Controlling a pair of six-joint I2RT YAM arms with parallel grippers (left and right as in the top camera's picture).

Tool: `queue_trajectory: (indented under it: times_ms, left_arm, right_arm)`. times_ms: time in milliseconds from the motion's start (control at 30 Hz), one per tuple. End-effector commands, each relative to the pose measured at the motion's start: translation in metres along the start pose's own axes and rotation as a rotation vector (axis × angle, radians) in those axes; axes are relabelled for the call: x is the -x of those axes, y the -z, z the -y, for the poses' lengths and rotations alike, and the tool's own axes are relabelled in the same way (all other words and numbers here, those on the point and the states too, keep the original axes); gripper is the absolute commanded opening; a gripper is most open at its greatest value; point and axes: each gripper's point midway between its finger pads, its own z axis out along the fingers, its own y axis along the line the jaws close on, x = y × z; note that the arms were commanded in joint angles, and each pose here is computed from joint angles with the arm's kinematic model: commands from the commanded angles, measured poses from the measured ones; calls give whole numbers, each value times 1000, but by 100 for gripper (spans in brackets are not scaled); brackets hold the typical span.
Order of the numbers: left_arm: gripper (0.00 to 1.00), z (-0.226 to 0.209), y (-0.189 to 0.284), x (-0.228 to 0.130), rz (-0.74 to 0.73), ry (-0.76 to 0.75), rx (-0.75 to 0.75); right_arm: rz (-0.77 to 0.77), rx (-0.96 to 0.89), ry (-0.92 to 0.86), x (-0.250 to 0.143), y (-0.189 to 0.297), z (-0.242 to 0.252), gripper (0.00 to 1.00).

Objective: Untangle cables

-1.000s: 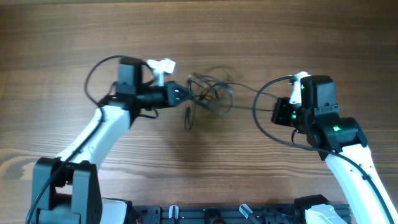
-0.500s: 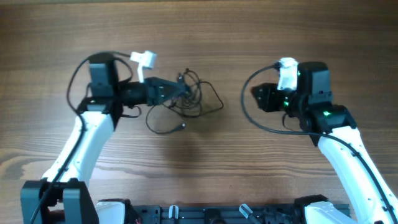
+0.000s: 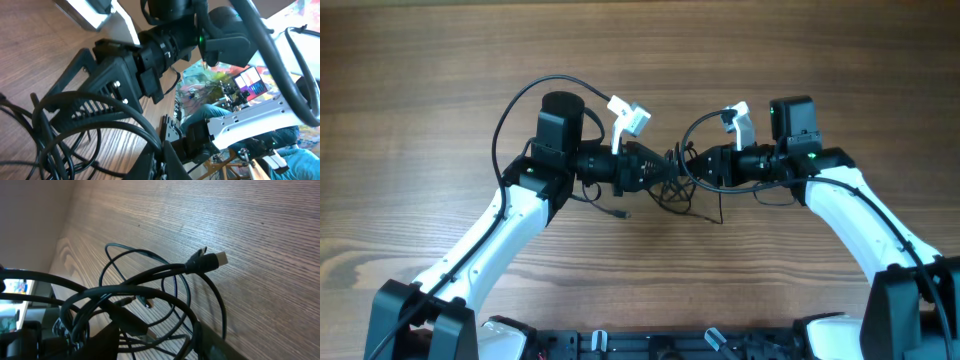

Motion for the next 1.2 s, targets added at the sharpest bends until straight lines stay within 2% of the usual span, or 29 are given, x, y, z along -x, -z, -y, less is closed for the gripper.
queue_trajectory:
  times_ms: [0, 33, 100, 167, 200, 233, 300, 333, 400, 433, 500, 567, 633, 700, 767, 833, 900, 933, 1067, 1167]
  left_arm:
    - [4, 10, 1, 5, 10, -63, -15]
    - [4, 10, 2, 5, 11, -66, -15]
    - [4, 13, 3, 7, 16, -78, -17]
    - [4, 17, 4, 8, 20, -89, -17]
    - [4, 19, 5, 9, 22, -94, -18]
    - [4, 20, 5, 8, 22, -94, -18]
    - [4, 12, 11, 6, 23, -45, 9]
    - [4, -4, 17, 4, 34, 10, 81]
    - [4, -61, 45, -5, 68, 122, 374]
    - [4, -97, 75, -14, 91, 213, 579]
    - [4, -130, 119, -25, 128, 309, 796]
    - [4, -147, 163, -28, 206, 391, 890]
    - [4, -155, 204, -26, 321, 481, 921]
    - [4, -153, 226, -25, 404, 544, 878]
    - [4, -156, 244, -27, 460, 592, 898]
    - [4, -158, 265, -31, 521, 644, 922]
    - [4, -160, 282, -34, 579, 697, 935]
    - [4, -161, 302, -39, 649, 759, 948]
    - [4, -162, 308, -42, 667, 774, 964]
    - [4, -172, 331, -58, 679, 809, 1140]
  right_arm:
    - [-7, -92, -25, 0, -7, 21, 37]
    - [4, -184, -82, 1, -7, 38, 36]
    - [10, -223, -103, 2, -9, 49, 34]
    - [11, -226, -103, 3, -14, 54, 25]
    - [14, -264, -125, 2, -14, 63, 12]
    - [27, -338, -171, 2, -11, 76, 6]
    - [55, -499, -251, -1, 0, 102, 4]
    - [63, -584, -265, -3, 9, 115, 4]
    - [80, -718, -305, -7, 30, 139, 4]
    - [94, -797, -336, -10, 48, 154, 4]
    - [121, -853, -379, -12, 70, 167, 4]
    - [182, -877, -443, -9, 99, 177, 4]
    - [272, -883, -500, -2, 125, 176, 4]
    - [342, -847, -477, 12, 138, 162, 4]
    - [420, -810, -431, 29, 150, 143, 4]
    - [557, -681, -304, 63, 167, 97, 4]
    - [689, -642, -202, 85, 194, 62, 4]
    - [884, -641, -76, 109, 236, 22, 4]
    - [1185, -594, 204, 135, 303, -62, 4]
    - [1402, -698, 279, 135, 356, -90, 4]
